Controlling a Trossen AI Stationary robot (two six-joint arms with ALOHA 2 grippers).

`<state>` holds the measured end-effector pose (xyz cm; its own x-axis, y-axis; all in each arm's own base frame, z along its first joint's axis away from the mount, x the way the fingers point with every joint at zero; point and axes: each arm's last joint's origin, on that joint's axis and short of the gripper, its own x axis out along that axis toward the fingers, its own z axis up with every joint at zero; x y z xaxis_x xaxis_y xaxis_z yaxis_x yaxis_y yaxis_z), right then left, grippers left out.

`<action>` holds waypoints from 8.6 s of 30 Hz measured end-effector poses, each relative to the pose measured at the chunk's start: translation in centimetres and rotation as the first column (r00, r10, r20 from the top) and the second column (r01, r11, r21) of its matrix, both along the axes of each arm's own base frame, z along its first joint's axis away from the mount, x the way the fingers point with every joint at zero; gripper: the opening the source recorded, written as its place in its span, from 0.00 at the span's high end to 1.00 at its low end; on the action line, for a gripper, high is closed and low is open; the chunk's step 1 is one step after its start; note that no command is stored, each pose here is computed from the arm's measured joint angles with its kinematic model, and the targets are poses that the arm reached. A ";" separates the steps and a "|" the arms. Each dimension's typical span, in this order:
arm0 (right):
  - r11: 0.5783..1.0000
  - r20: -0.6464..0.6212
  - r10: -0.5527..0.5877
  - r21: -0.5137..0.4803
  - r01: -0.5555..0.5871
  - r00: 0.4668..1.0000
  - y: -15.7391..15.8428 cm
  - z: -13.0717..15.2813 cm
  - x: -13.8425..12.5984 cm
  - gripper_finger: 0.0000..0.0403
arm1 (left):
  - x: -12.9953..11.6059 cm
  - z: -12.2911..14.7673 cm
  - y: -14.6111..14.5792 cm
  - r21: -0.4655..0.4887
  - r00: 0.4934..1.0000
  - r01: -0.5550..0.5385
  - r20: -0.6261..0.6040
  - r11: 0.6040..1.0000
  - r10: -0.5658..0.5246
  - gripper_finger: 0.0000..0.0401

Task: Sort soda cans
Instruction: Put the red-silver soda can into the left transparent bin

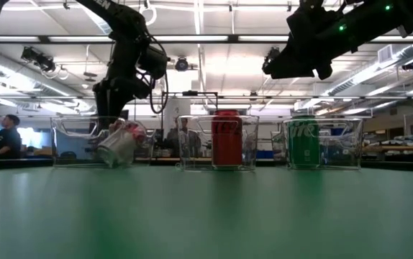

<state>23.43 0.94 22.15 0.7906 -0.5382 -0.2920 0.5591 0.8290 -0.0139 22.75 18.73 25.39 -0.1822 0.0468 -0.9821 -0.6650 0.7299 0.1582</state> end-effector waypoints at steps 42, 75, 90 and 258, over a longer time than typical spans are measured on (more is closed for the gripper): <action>1.000 0.000 0.016 0.009 -0.016 1.000 0.0 0.0 0.0 0.54 | 3.2 -3.5 2.9 0.102 0.990 -0.016 0.142 0.995 0.001 0.22; 0.999 -0.042 0.014 0.033 -0.013 0.999 0.0 -0.5 -0.2 0.54 | 2.3 1.8 2.3 0.196 0.997 0.023 0.072 0.980 -0.038 0.22; 0.999 -0.042 0.029 0.040 -0.027 0.999 0.1 -0.5 -0.2 0.53 | 0.4 2.2 4.7 0.173 0.993 -0.059 0.115 0.983 0.040 0.32; 0.993 -0.056 0.106 0.066 -0.102 0.993 0.3 -0.6 -0.1 0.42 | -2.2 -8.4 1.2 -0.039 0.996 0.028 -0.078 0.999 -0.031 0.27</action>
